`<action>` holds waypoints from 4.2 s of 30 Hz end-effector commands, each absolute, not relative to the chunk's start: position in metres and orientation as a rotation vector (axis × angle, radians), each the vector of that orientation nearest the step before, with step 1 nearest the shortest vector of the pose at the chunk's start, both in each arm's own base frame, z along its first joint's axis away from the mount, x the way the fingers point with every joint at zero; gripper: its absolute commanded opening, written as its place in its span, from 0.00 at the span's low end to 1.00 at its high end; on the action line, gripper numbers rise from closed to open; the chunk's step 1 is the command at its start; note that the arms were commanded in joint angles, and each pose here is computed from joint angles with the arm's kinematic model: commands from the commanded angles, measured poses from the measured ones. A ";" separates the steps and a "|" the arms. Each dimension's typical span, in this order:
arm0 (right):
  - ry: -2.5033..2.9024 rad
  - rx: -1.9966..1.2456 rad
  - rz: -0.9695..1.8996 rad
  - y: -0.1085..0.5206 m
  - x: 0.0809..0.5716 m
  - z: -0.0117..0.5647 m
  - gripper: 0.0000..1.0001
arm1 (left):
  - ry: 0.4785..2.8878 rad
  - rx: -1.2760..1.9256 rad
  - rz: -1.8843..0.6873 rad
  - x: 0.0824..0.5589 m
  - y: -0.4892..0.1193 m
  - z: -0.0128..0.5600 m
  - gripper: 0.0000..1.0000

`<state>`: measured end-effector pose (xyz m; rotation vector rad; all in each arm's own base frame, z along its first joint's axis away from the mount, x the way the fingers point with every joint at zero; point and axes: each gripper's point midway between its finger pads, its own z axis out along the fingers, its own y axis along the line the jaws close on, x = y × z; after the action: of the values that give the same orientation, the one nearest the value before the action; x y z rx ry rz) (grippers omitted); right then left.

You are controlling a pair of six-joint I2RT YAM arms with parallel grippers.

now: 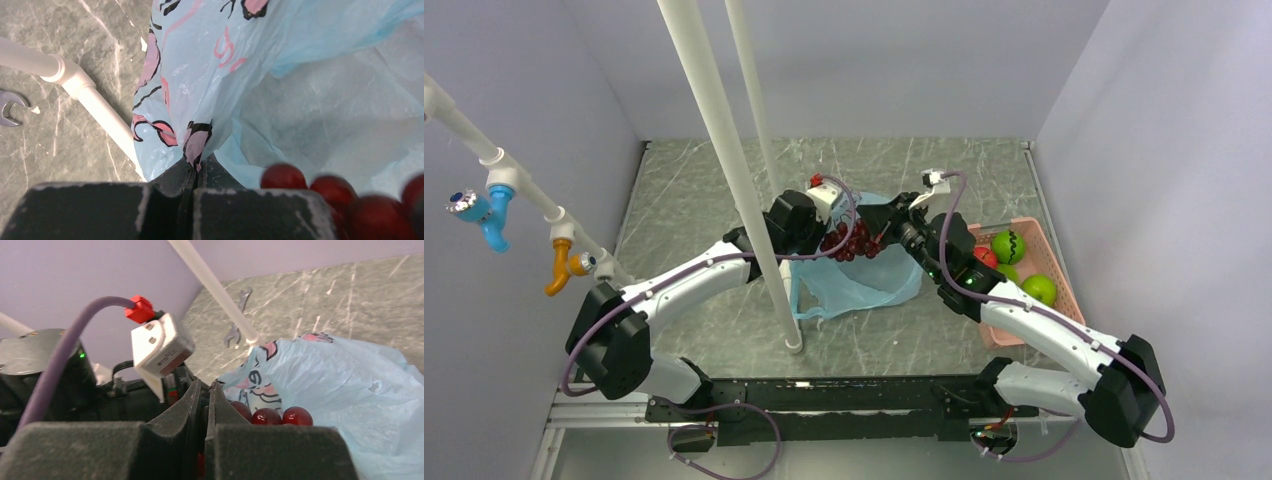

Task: Take the fake fruits out of the plastic bag

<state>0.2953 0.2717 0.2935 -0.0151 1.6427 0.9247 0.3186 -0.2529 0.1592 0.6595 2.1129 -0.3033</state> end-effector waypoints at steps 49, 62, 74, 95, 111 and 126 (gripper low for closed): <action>1.697 1.022 -0.266 -0.101 0.309 0.230 0.00 | 1.981 0.593 -0.294 0.319 -0.241 0.219 0.79; 1.753 1.167 -0.307 -0.110 0.273 0.161 0.28 | 1.852 0.453 -0.210 0.313 -0.204 0.260 0.80; 1.794 0.812 -0.027 -0.063 0.291 0.227 0.83 | 1.776 0.376 -0.200 0.307 -0.187 0.278 0.85; 1.997 0.074 0.441 0.141 0.280 0.258 1.00 | 1.931 0.108 -0.280 0.315 -0.140 0.271 0.84; 1.844 0.029 0.402 0.099 0.226 0.327 1.00 | 1.583 -0.036 -0.640 0.151 -0.079 0.355 0.85; 1.552 0.161 0.405 0.036 0.164 0.405 1.00 | 1.365 -0.053 -0.745 0.075 -0.053 0.405 0.87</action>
<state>0.1666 0.0453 0.4086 0.1436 1.5390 0.4461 0.0815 -0.0525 0.4044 -0.0289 1.3745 -0.7003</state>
